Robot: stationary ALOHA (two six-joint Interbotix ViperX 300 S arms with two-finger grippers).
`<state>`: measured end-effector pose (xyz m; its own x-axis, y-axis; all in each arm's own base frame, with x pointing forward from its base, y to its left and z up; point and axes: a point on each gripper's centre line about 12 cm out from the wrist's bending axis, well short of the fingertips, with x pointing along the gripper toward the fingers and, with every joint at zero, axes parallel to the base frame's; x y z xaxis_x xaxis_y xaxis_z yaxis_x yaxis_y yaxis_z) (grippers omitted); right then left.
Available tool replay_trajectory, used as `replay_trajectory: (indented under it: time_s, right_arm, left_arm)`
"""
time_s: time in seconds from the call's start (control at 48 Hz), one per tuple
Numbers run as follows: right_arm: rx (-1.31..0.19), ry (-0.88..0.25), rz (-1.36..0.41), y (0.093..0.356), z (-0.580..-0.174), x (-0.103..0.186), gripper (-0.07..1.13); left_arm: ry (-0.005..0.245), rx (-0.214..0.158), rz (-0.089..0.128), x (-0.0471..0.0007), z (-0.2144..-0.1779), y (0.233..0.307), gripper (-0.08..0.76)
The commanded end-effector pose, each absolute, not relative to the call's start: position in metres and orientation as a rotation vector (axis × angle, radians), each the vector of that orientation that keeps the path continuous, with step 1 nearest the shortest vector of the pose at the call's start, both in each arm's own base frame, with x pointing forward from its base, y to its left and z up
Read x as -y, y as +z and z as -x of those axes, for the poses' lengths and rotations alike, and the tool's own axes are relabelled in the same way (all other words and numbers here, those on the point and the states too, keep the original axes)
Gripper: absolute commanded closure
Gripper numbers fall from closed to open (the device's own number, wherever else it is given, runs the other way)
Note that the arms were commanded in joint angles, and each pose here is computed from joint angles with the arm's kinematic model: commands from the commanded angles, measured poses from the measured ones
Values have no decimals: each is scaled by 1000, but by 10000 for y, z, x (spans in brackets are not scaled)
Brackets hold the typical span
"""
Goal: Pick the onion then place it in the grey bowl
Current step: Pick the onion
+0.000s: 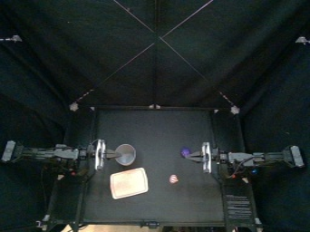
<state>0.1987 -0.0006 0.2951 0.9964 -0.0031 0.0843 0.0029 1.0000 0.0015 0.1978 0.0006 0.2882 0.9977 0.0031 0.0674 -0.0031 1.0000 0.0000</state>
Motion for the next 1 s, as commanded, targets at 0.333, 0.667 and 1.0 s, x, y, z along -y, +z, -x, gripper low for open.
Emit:
replay_trajectory:
  time_s: [0.333,0.667,1.0]
  right_arm:
    - [-91,-122,-158,2809,-2138,233,375]
    - [-242,-186,-268,2500,-2240,334,52]
    - [-604,-37,-277,2032,-2461,-95,52]
  left_arm:
    - [26,17,10,-51,-2024,2969,642]
    - [34,19,27,-65,-2021,2972,602]
    - [69,16,31,-135,-2019,2963,577]
